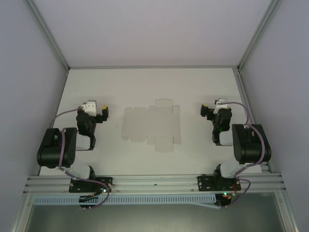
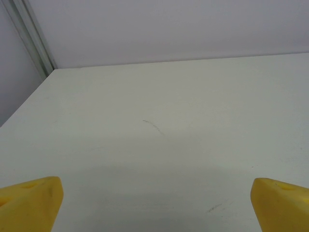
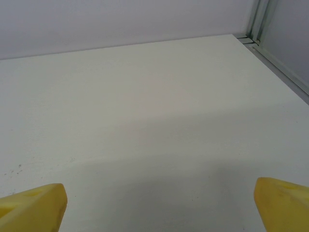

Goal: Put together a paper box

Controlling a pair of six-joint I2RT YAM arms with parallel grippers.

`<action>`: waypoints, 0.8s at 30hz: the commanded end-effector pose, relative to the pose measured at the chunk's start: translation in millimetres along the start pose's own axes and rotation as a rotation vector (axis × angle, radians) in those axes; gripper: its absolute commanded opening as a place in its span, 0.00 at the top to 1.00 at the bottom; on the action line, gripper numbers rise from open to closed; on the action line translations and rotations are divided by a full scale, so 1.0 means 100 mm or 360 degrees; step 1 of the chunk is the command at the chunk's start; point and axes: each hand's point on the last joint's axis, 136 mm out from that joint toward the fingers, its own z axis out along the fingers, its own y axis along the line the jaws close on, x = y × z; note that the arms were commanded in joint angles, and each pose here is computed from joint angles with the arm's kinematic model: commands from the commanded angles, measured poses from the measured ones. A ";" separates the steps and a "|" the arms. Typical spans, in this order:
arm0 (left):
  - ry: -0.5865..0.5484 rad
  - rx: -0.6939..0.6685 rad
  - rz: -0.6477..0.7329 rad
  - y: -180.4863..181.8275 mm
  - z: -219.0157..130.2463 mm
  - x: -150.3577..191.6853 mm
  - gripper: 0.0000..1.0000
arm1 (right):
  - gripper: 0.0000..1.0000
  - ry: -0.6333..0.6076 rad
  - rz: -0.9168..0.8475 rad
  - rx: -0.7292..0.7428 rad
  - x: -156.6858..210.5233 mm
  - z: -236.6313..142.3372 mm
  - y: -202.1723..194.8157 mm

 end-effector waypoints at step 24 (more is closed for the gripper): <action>0.0782 0.0283 -0.0605 -0.64 -0.14 -0.25 0.00 | 0.12 0.0757 0.0191 -0.0280 -0.42 -0.30 0.99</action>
